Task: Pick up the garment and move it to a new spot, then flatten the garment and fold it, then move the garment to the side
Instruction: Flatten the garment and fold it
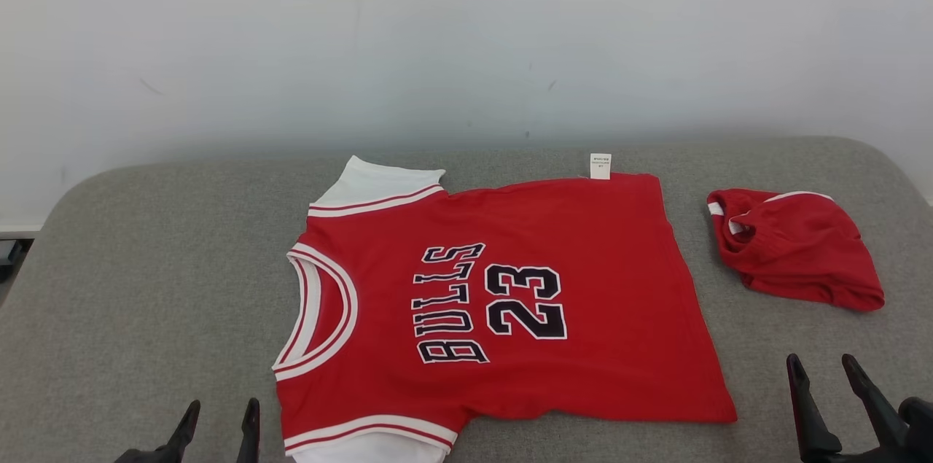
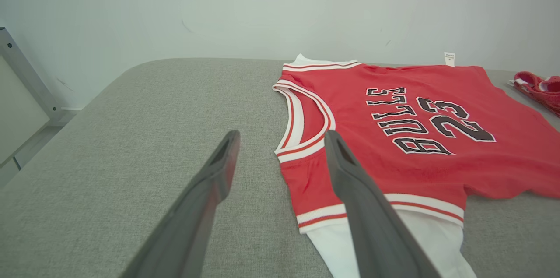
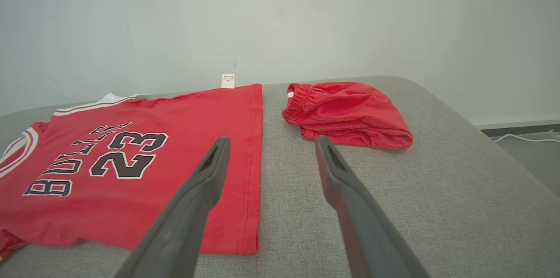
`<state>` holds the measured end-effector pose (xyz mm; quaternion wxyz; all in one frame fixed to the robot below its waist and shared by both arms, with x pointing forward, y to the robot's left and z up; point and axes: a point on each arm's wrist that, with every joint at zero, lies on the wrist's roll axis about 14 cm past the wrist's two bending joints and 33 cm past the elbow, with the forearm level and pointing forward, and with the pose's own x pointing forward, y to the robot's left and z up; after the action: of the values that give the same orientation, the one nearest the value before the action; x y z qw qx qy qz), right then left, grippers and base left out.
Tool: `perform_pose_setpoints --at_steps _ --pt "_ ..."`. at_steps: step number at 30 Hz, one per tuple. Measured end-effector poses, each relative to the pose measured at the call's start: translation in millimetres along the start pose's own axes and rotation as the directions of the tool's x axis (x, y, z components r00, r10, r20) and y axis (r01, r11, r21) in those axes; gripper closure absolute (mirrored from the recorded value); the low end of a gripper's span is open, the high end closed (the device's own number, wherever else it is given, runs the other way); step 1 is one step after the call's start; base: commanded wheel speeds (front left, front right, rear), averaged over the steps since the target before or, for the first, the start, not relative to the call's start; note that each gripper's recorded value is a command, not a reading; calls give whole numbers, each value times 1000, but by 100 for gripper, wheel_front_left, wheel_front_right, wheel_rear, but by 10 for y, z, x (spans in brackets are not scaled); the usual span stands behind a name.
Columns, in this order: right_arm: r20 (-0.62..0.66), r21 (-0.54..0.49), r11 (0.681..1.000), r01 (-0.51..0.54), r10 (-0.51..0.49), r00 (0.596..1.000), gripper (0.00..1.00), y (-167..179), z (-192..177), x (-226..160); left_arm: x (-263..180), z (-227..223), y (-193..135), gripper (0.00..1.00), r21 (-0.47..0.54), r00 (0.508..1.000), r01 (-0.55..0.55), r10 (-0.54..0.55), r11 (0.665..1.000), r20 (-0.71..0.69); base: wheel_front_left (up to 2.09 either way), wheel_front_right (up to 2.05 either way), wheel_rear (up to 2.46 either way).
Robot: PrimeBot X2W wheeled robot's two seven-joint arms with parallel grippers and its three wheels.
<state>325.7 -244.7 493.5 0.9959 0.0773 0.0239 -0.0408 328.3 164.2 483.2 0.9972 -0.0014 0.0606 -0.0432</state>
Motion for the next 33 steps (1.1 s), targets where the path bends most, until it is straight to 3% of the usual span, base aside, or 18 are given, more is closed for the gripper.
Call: perform_pose_setpoints --at_steps 33 --pt "-24 -4 1000 8 -8 1000 0 -4 -40 3 30 68 -31 0 12 1000 3 -2 1000 -18 0 0 0"
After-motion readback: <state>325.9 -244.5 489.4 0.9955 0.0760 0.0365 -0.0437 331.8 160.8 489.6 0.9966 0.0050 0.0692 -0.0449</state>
